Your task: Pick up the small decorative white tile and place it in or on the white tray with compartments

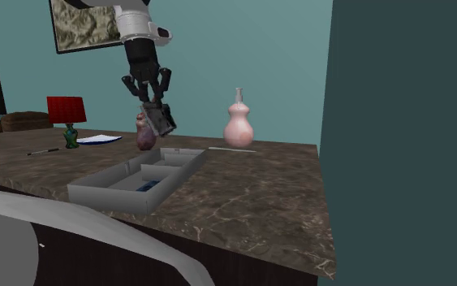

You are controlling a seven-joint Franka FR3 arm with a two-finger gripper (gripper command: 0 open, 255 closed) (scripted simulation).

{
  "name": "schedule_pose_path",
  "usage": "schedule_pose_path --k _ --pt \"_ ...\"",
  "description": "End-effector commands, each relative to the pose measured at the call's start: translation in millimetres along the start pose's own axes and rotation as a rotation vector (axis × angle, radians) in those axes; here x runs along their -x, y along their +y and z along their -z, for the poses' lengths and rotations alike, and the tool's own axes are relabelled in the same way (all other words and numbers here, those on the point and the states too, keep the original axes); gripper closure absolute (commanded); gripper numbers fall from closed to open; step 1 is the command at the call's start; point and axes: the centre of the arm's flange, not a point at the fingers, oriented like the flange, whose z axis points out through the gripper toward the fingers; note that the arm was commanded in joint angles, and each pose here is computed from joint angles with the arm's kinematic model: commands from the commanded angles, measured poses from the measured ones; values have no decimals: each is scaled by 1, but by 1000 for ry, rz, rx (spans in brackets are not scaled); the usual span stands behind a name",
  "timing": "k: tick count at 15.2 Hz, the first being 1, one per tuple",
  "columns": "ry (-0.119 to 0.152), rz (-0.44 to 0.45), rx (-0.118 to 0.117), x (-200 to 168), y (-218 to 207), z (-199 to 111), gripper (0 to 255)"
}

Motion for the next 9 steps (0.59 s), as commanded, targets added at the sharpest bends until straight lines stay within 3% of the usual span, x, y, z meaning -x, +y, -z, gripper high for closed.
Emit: schedule_pose_path --k 1,9 --pt "-1 -1 0 3 -5 -7 255" --pt "-1 -1 0 3 -12 -49 255"
